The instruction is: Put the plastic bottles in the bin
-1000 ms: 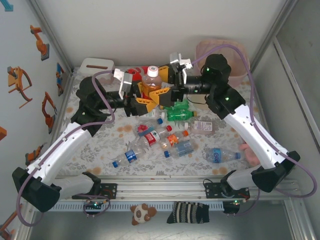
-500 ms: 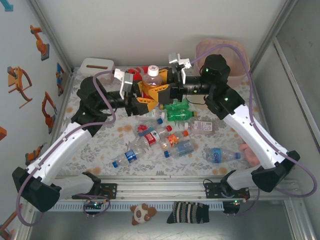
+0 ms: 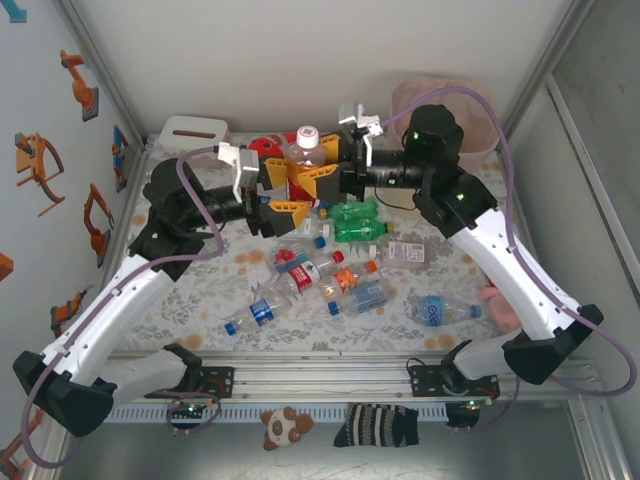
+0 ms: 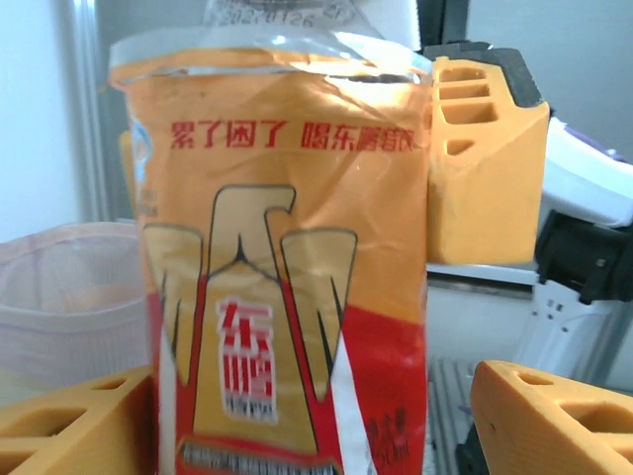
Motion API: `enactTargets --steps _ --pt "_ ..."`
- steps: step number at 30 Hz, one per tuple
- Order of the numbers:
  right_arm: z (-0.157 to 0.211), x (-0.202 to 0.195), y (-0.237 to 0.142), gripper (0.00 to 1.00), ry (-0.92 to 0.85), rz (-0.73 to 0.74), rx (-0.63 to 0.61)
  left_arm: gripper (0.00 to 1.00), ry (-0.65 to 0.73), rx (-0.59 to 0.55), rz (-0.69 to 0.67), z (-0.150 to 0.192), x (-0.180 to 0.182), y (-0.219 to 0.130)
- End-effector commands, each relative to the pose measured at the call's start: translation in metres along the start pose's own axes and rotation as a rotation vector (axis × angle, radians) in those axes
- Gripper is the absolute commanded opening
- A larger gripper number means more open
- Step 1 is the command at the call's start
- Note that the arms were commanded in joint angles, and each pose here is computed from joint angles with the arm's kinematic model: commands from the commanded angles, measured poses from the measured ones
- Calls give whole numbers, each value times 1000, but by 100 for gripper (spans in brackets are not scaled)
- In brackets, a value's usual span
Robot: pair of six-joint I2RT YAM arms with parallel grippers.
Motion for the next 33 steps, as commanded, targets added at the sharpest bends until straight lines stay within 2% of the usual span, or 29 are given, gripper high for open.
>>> enactTargets --steps 1,6,11,17,23,29,33 --pt "-13 -17 -14 53 -38 127 -14 79 14 51 -84 10 3 -9" --pt "-19 -59 -40 53 14 313 -15 79 -18 115 -228 24 14 -18" --pt "-19 -126 -84 52 139 607 -16 79 -63 179 -330 38 25 -24" --pt "-3 -198 -136 49 275 925 56 80 -132 229 -441 51 39 -30" --pt "29 -258 -183 48 422 1174 133 80 -181 289 -501 62 51 -34" --pt "65 -299 -203 48 524 1286 173 80 -195 314 -526 70 57 -36" --pt "94 -318 -194 48 578 1226 232 80 -194 327 -517 74 58 -35"
Point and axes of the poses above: each hand's point on the last joint's axis, 136 mm out from that joint toward the fingers, its own y axis out along the fingers, its own x axis along the line the jaws close on, z = x × y, the point moved 5 cm from there along -y, back along the fingers, and after that the axes turned 1 degree about y, right-handed, at the moved point
